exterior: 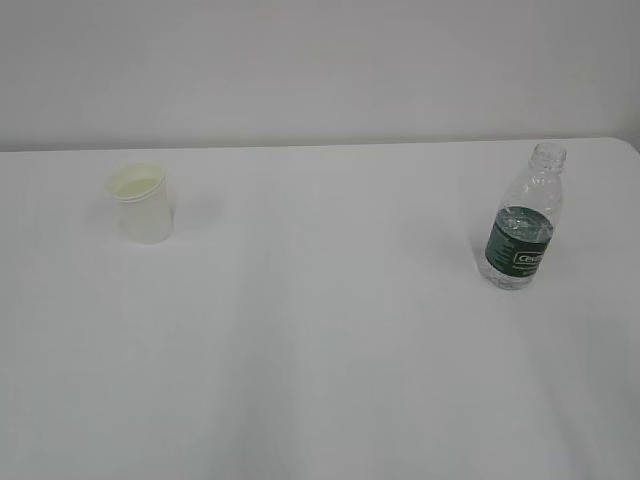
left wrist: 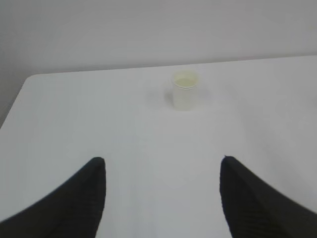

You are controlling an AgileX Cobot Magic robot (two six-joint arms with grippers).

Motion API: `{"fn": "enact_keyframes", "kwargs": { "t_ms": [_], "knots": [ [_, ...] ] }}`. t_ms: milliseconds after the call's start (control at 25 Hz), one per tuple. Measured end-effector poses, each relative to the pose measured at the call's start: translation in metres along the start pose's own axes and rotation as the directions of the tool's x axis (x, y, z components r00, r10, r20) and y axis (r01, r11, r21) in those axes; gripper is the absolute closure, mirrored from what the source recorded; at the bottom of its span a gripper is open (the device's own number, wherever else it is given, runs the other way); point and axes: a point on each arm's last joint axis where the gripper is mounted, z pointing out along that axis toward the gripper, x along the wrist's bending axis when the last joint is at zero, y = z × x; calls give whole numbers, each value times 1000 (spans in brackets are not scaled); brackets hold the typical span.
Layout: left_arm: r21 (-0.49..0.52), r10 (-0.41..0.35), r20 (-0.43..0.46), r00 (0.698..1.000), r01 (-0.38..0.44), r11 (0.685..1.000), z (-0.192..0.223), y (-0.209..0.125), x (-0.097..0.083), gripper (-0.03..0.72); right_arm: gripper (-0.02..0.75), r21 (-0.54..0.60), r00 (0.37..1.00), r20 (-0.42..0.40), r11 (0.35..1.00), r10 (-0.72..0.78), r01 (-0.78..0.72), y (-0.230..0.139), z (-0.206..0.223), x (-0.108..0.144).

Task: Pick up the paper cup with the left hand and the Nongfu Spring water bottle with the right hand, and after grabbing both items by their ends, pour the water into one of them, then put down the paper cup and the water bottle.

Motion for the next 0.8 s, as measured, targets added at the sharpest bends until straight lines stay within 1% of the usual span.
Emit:
{"fn": "enact_keyframes", "kwargs": {
  "t_ms": [80,280,560,640,800],
  "knots": [
    [-13,11,5,1000,-11,1000,-3,-2,0,174,184,-11,1000,-3,1000,-1,1,-4,-2,1],
    [-8,20,16,1000,-20,1000,-2,-4,-1,175,184,-1,1000,-14,1000,-7,7,-21,-1,4],
    [108,17,55,998,-23,994,23,-24,-5,198,184,-46,1000,-11,999,-7,6,-32,-12,5],
    [137,18,54,998,-25,990,30,-30,-6,202,184,-59,1000,-9,998,-6,6,-33,-15,5],
    [151,16,58,998,-25,988,37,-35,-6,211,184,-62,1000,-12,998,-3,3,-34,-16,5]
  ]
}}
